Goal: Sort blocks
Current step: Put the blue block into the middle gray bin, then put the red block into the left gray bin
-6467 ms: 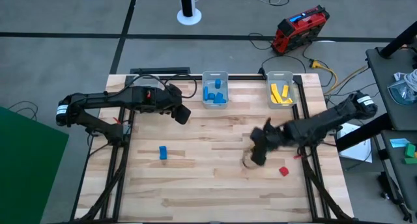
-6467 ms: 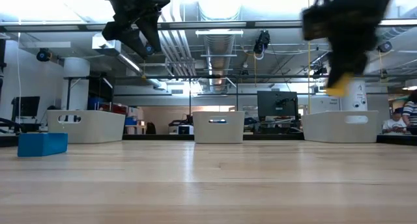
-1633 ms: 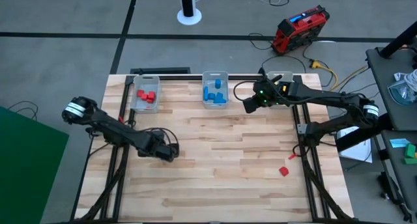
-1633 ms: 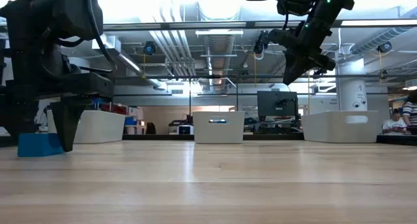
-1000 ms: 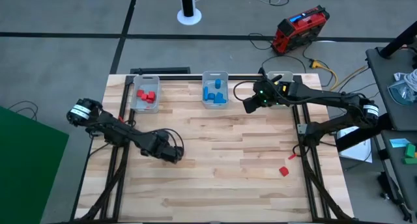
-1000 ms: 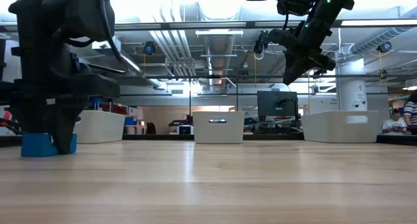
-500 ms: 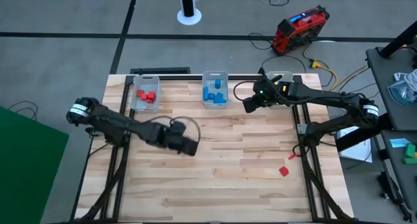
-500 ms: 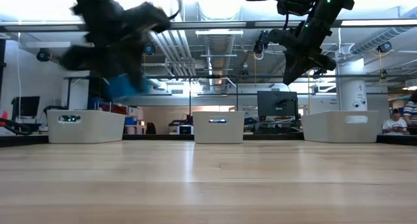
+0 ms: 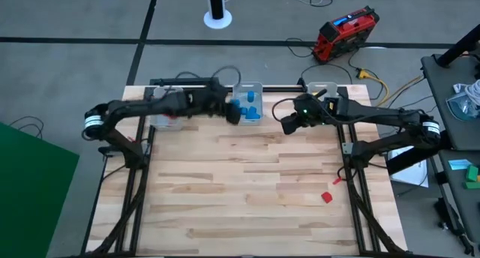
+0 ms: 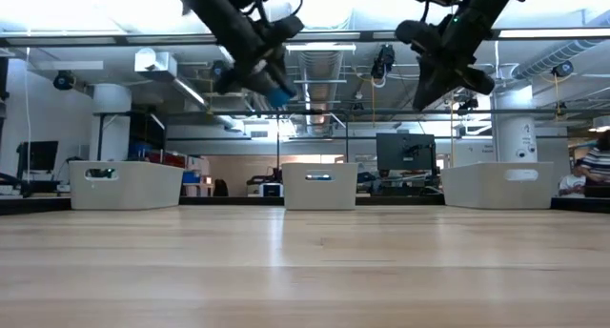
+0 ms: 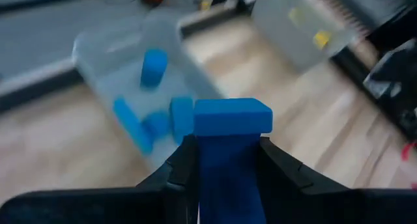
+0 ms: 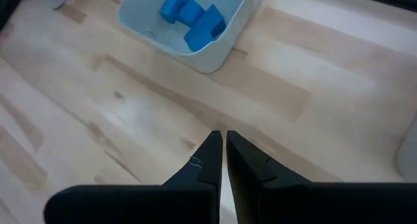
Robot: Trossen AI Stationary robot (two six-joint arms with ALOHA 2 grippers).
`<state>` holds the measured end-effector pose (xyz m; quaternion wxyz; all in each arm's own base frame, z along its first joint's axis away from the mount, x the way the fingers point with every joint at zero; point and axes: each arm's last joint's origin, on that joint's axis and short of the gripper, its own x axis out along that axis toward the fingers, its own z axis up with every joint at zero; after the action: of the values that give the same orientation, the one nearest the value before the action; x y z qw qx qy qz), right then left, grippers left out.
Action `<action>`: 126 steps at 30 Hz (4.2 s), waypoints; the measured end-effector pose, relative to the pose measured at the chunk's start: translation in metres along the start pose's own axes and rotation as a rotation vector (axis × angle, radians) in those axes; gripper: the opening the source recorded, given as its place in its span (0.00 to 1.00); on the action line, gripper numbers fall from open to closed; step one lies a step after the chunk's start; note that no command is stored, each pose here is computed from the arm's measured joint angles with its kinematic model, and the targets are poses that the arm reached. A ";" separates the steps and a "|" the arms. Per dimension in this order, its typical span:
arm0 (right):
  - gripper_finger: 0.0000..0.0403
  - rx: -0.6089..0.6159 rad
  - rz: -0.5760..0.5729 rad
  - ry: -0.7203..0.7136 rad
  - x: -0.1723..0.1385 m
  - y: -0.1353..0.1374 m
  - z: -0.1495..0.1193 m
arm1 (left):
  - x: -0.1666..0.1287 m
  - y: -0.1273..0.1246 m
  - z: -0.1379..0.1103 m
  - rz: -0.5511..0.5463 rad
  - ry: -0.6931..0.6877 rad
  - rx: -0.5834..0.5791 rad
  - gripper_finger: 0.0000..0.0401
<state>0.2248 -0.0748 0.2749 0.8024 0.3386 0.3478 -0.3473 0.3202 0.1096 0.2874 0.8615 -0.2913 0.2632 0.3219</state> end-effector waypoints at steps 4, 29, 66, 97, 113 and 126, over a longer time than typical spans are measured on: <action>0.03 0.006 0.020 0.004 -0.003 0.005 -0.005 | 0.021 0.012 0.025 -0.052 -0.037 0.031 0.23; 0.03 0.045 0.046 0.015 -0.007 0.013 -0.013 | 0.098 0.035 0.064 0.091 0.085 0.115 0.24; 0.03 -0.030 0.054 0.742 -0.072 0.040 -0.143 | -0.006 -0.031 0.045 0.075 0.076 0.312 0.44; 0.74 -0.076 -0.178 0.786 -0.042 0.008 -0.215 | -0.173 0.014 0.046 0.315 -0.104 0.221 0.44; 0.70 -0.184 -0.339 0.856 0.009 0.017 -0.255 | -0.162 0.016 0.040 0.336 -0.069 0.224 0.44; 0.52 -0.228 -0.280 0.885 0.020 0.024 -0.263 | -0.149 0.019 0.028 0.358 -0.024 0.204 0.44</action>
<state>0.1689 0.1383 0.1272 0.5549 0.3138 0.7340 -0.2341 0.2168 0.0807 0.3958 0.8188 -0.1472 0.3315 0.4450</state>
